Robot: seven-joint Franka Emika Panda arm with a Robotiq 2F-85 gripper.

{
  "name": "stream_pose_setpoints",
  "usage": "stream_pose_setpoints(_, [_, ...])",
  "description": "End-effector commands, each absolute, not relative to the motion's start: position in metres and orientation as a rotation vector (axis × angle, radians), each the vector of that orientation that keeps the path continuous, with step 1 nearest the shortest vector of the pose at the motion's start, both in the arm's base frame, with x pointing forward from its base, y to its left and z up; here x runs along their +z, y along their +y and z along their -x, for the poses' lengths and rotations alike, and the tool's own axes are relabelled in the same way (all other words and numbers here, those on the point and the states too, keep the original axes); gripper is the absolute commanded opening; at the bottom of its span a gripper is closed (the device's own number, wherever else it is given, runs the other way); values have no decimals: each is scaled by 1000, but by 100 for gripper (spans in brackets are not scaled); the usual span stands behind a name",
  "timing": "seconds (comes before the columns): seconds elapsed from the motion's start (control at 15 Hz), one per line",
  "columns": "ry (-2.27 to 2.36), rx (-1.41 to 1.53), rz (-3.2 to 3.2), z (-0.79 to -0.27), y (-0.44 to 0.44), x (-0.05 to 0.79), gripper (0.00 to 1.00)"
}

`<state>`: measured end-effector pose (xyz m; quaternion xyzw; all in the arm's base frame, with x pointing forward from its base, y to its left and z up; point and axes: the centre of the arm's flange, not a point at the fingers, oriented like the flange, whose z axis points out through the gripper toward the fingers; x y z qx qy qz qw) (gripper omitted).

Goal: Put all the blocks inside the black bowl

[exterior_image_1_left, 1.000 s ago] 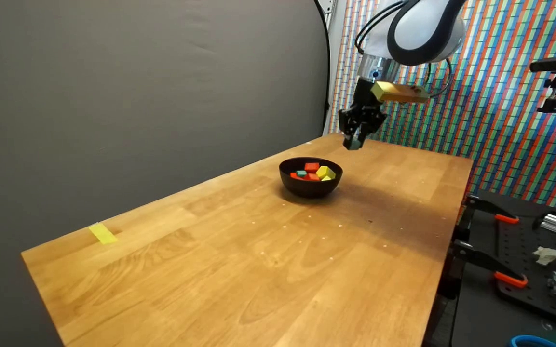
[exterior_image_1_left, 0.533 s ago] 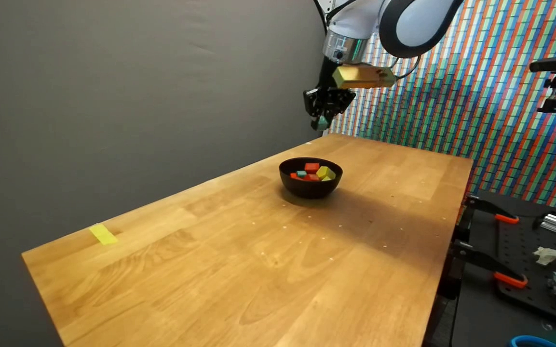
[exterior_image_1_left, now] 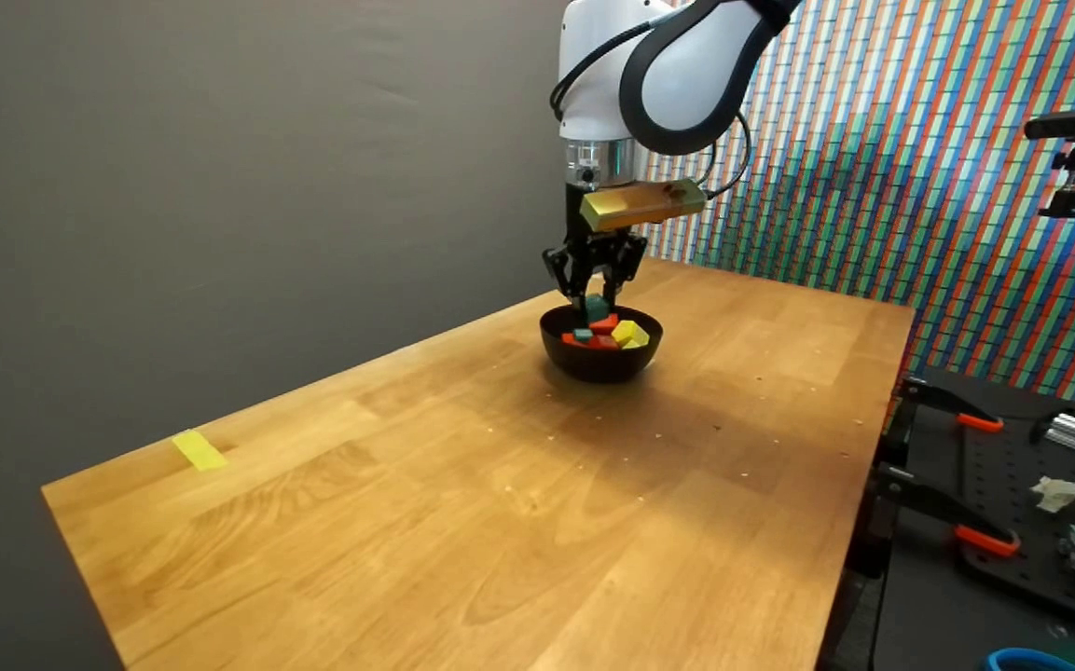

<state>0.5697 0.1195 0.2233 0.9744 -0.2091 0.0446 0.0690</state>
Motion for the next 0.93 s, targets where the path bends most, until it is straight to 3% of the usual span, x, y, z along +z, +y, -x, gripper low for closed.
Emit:
stream_pose_setpoints(0.0, [-653, 207, -2881, -572, 108, 247, 79])
stream_pose_setpoints(0.2, [-750, 258, -2829, -548, 97, 293, 100])
stream_pose_setpoints(0.73, [-1161, 251, -2735, -444, 93, 408, 100])
stream_pose_setpoints(0.8, [-1023, 226, -2756, -490, 96, 376, 100])
stream_pose_setpoints(0.87, [-1071, 234, -2748, -478, 97, 387, 100])
